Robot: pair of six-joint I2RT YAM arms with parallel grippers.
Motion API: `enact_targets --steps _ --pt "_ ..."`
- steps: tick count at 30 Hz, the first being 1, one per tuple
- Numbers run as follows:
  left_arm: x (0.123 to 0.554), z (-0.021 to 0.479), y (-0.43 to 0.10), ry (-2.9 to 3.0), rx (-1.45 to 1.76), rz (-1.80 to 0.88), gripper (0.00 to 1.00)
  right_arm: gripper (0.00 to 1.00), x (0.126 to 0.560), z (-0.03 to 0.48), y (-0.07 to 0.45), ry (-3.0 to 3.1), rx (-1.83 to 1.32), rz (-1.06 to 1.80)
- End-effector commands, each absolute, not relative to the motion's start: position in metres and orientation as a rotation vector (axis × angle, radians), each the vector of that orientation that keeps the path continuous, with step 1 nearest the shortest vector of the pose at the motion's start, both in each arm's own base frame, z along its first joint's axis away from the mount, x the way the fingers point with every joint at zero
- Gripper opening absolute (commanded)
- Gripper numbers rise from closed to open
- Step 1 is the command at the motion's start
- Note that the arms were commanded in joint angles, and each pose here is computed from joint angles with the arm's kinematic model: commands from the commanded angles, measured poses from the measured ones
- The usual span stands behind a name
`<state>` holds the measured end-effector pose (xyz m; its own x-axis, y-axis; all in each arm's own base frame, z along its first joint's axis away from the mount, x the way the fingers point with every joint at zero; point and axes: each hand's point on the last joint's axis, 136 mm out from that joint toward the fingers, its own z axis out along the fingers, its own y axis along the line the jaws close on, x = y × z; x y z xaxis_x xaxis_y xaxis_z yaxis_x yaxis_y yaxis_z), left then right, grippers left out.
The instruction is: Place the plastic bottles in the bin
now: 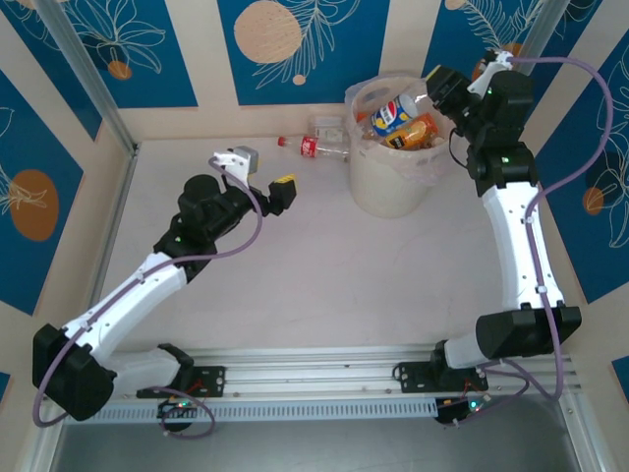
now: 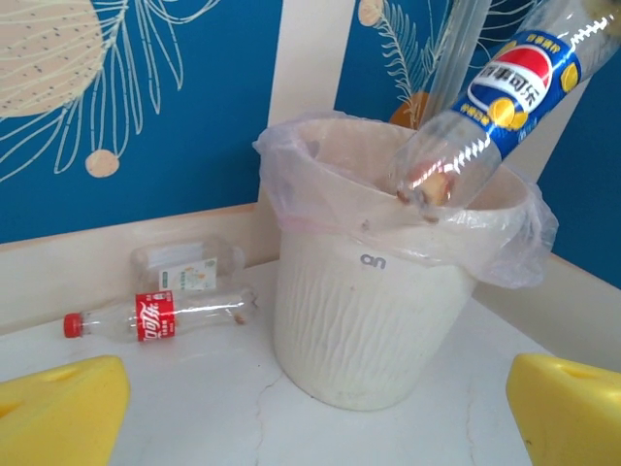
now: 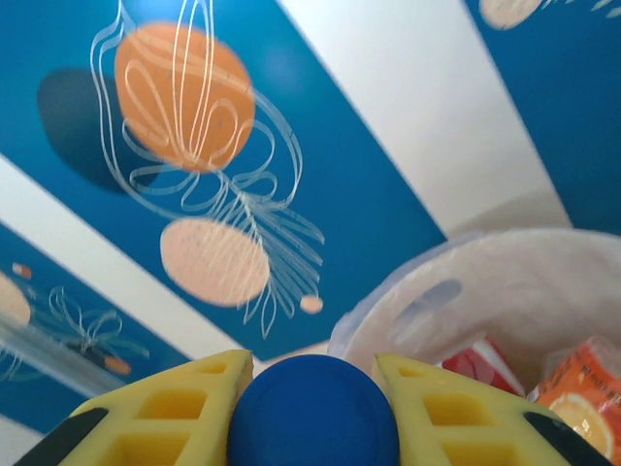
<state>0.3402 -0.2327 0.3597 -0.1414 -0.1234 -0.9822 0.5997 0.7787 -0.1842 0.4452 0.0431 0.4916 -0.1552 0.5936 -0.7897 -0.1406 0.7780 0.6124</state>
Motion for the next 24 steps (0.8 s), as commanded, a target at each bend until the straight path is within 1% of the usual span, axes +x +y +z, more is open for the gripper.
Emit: enact_targets --steps 1,10,17,19,24 --pt "0.336 0.362 -0.224 1.597 0.371 -0.609 1.0 0.1 0.448 0.515 0.009 1.46 0.478 0.636" --pt "0.337 0.357 -0.214 1.632 0.343 -0.554 1.0 0.09 0.469 0.491 -0.021 1.442 0.605 0.589" --pt "0.348 0.346 -0.199 1.708 0.253 -0.471 1.0 0.08 0.513 0.449 -0.006 1.614 0.595 0.642" --pt "0.349 0.343 -0.197 1.725 0.244 -0.464 1.0 0.06 0.523 0.437 -0.001 1.671 0.588 0.661" --pt "0.351 0.335 -0.192 1.756 0.216 -0.443 1.0 0.06 0.544 0.413 0.007 1.732 0.599 0.721"
